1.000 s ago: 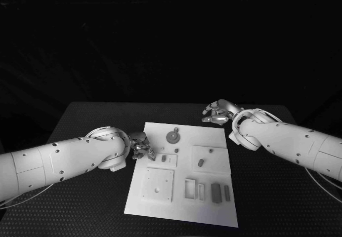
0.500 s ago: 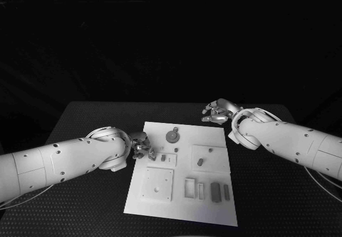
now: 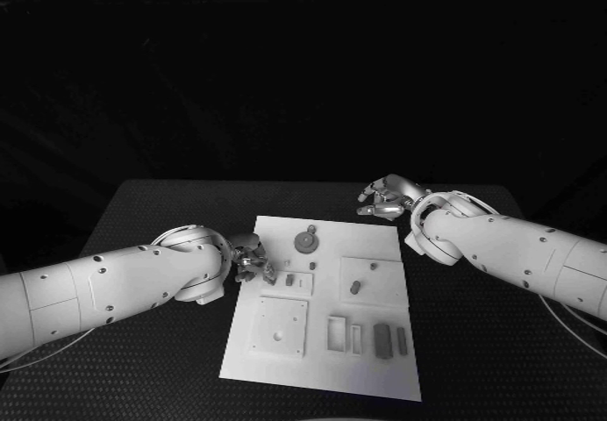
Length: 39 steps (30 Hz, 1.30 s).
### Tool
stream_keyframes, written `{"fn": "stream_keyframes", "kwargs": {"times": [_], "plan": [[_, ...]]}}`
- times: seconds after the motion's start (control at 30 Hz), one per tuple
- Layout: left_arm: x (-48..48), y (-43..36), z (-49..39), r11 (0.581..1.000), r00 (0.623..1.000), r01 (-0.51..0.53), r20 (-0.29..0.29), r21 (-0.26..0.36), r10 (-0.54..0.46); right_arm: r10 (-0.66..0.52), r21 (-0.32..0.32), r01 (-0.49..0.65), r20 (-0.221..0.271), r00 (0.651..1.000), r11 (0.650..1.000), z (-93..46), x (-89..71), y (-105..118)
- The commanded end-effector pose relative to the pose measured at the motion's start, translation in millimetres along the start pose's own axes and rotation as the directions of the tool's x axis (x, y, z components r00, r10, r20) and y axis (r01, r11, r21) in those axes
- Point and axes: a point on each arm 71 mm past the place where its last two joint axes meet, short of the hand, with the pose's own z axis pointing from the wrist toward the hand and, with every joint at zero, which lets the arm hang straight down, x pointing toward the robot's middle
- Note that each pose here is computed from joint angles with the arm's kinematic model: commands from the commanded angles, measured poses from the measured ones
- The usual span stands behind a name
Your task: Assemble the parts on the task board
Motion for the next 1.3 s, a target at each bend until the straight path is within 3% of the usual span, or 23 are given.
{"fn": "stream_keyframes", "kwargs": {"times": [0.03, 0.37, 0.73, 1.3], "plan": [[1.3, 2.8, -0.4, 1.000, 1.000, 0.018, 0.007, -0.013, -0.018, -0.002, -0.008, 0.002, -0.009, 1.000, 1.000, 0.1, 0.9, 0.8], [1.7, 2.1, -1.9, 0.999, 0.999, 0.050, 0.007, -0.008, -0.050, -0.002, -0.006, 0.002, -0.008, 1.000, 1.000, 0.1, 0.5, 0.1], [-0.8, 1.7, -3.0, 0.998, 0.996, 0.067, 0.051, 0.003, -0.067, 0.001, -0.004, -0.001, -0.008, 1.000, 1.000, -0.4, 0.1, -0.5], [1.0, 0.3, -2.3, 0.998, 0.998, 0.056, 0.035, 0.003, -0.056, 0.001, -0.004, -0.001, -0.009, 1.000, 1.000, -0.8, 0.0, -0.8]]}}
